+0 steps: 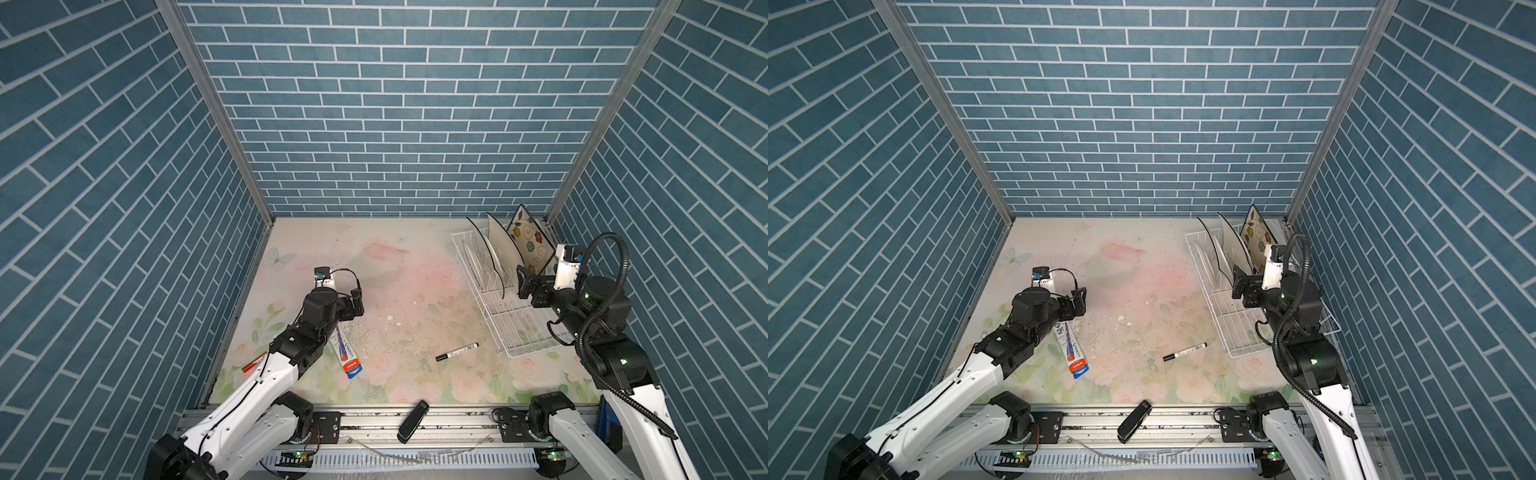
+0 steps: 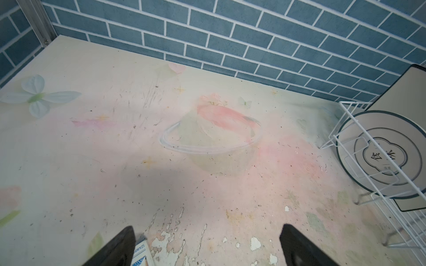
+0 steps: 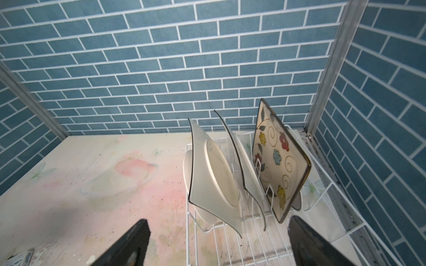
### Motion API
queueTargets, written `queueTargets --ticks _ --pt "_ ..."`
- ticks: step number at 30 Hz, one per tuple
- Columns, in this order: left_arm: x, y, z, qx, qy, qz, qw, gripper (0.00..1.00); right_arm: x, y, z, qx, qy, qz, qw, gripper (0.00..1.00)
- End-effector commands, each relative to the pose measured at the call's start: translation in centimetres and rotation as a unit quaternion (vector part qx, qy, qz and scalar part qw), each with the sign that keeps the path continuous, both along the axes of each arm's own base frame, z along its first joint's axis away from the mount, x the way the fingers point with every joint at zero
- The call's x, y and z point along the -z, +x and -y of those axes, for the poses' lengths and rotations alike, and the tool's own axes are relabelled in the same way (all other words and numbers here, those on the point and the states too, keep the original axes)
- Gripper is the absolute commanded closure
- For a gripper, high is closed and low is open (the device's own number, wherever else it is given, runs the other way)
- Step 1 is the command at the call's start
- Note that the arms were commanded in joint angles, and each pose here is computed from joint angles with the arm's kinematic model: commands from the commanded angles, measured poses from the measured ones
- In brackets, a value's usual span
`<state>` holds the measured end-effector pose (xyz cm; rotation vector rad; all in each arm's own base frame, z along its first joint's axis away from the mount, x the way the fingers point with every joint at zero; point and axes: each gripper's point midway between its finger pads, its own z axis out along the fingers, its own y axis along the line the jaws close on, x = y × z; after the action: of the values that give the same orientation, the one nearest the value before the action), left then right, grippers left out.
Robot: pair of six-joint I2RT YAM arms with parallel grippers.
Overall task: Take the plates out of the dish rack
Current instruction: 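Raise the right gripper over the dish rack while the left gripper moves toward the rack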
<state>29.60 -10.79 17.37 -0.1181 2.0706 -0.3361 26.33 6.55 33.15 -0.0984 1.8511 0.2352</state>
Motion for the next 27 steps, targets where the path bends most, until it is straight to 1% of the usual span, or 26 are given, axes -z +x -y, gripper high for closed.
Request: queueTargets --ticks 1,6,9,11,13,16,18,21,23,27 --pt "0.1 -0.2 0.4 -0.001 -0.015 0.011 1.000 0.00 -1.1 0.0 -1.7 -0.024 0.019 -0.015 0.999 0.06" --pt "-0.1 0.1 0.5 0.003 0.002 -0.002 1.000 0.00 0.0 1.0 -3.7 -0.031 -0.023 -0.057 0.998 0.05" --pt "0.4 -0.1 1.3 0.017 -0.016 -0.016 1.000 0.00 0.8 1.6 -4.6 -0.026 -0.058 -0.103 0.993 0.04" --pt "0.8 -0.2 1.8 0.020 -0.035 -0.013 0.999 0.00 1.4 2.1 -5.0 -0.019 -0.091 -0.121 0.988 0.04" --pt "1.1 0.0 2.1 0.019 -0.040 -0.008 0.999 0.00 1.7 2.5 -5.3 -0.009 -0.119 -0.136 0.983 0.04" --pt "0.7 0.3 2.4 0.027 -0.018 -0.019 0.999 0.00 2.3 2.9 -5.5 0.016 -0.160 -0.168 0.973 0.04" --pt "0.7 0.4 2.5 0.032 -0.008 -0.022 0.999 0.00 2.8 3.2 -6.2 0.016 -0.188 -0.180 0.965 0.06" --pt "0.3 0.5 2.8 0.039 -0.004 -0.023 0.999 0.00 3.2 3.7 -7.0 0.028 -0.234 -0.188 0.953 0.07" --pt "0.0 0.4 3.1 0.049 -0.003 -0.035 0.998 0.00 3.9 4.2 -7.1 0.044 -0.269 -0.198 0.941 0.07" --pt "0.3 -0.1 3.2 0.051 -0.012 -0.045 0.998 0.00 4.4 5.9 -7.4 0.065 -0.311 -0.200 0.927 0.06"
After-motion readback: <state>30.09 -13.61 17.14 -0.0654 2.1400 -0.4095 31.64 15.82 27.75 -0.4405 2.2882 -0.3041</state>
